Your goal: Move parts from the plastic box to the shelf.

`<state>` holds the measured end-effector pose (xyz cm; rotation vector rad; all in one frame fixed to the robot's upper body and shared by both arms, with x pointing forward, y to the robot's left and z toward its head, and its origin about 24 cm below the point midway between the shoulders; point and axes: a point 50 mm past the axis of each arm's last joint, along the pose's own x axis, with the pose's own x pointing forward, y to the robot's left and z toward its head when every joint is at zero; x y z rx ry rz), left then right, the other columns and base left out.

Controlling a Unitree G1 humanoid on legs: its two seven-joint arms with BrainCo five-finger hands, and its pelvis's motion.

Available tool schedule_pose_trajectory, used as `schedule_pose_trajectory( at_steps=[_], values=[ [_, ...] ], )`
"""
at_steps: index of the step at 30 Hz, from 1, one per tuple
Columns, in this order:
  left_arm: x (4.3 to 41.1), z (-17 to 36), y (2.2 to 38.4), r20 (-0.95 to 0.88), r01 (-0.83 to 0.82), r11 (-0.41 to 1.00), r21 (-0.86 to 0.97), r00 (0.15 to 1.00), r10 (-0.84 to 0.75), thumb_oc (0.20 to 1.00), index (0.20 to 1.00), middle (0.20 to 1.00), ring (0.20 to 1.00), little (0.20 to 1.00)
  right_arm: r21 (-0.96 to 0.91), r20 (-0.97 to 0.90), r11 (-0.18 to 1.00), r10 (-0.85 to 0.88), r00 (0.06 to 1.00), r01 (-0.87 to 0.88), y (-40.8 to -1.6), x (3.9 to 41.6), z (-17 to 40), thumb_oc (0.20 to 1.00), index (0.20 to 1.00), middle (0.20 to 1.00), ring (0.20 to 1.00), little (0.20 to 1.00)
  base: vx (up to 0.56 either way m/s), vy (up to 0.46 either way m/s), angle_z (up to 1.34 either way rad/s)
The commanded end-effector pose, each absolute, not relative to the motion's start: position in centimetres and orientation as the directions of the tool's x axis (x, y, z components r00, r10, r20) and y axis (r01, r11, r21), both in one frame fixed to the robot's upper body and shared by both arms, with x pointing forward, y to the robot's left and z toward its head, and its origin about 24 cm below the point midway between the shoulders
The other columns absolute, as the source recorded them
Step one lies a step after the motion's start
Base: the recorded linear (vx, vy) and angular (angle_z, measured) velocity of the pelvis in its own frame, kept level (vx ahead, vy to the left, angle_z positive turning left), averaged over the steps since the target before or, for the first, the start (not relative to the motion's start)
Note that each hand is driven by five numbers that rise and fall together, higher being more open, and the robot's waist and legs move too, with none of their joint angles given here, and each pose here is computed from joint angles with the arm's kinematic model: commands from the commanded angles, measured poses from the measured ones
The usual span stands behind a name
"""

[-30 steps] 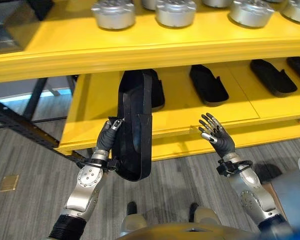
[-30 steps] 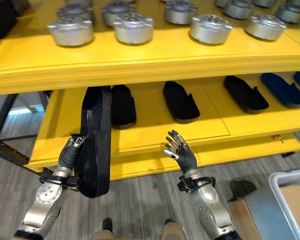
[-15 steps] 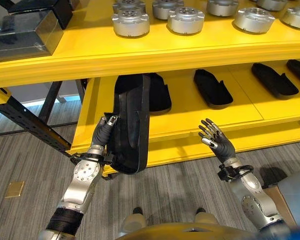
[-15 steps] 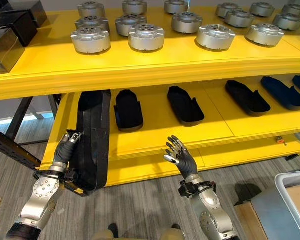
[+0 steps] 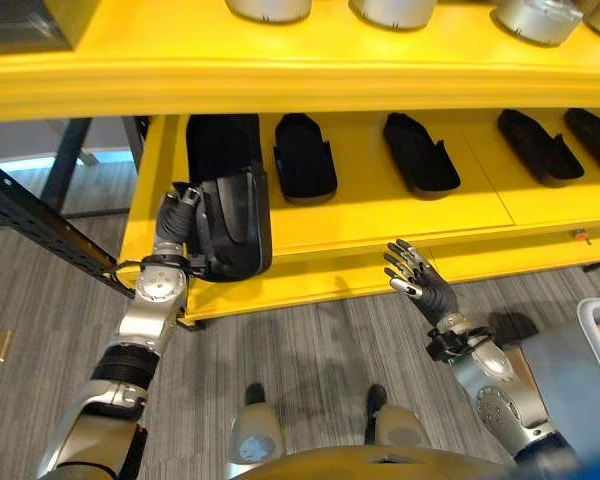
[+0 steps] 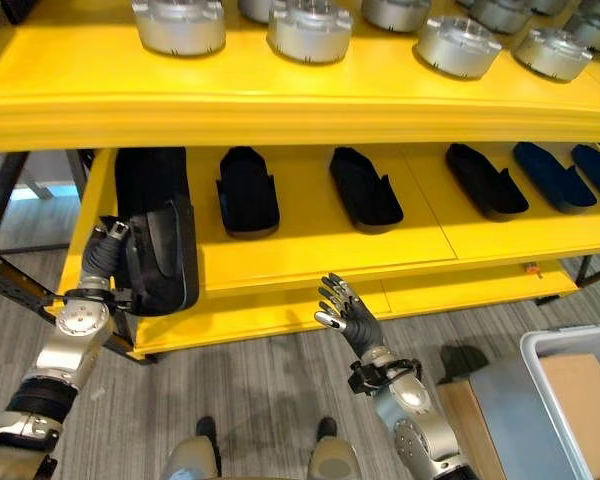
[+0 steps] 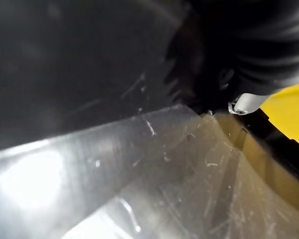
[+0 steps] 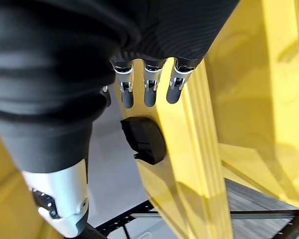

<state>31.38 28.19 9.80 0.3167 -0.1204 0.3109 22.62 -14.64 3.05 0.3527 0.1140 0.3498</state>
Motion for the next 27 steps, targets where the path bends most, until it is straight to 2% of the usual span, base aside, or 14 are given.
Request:
schedule_pose_trajectory(
  at_steps=[1,16,22,27],
  values=[
    [33.5,16.8,30.1,0.358,-0.418,0.868,0.268,0.88,0.313,0.2,0.2,0.2,0.2,0.2,0.373,0.096,0.838,0.391,0.915,-0.397,-13.8,23.1,5.7,1.0,1.0,1.0,1.0,1.0,-0.05,-0.017,0.03],
    [36.0,23.0,33.6,0.352,-0.517,0.83,0.21,0.832,0.429,0.2,0.2,0.2,0.2,0.2,0.398,0.071,0.809,0.443,0.894,-0.433,-13.0,22.5,4.9,1.0,1.0,1.0,1.0,1.0,-0.04,-0.003,0.04],
    [36.3,24.0,34.6,0.322,-0.546,0.803,0.237,0.824,0.465,0.2,0.2,0.2,0.2,0.2,0.401,0.066,0.806,0.448,0.892,-0.435,-13.0,22.5,4.8,1.0,1.0,1.0,1.0,1.0,0.0,0.0,0.0],
    [35.9,24.1,36.2,0.279,-0.593,0.789,0.157,0.793,0.541,0.2,0.2,0.2,0.2,0.2,0.414,0.063,0.802,0.448,0.892,-0.431,-13.0,22.5,4.7,1.0,1.0,1.0,1.0,1.0,0.01,0.001,-0.02]
  ],
)
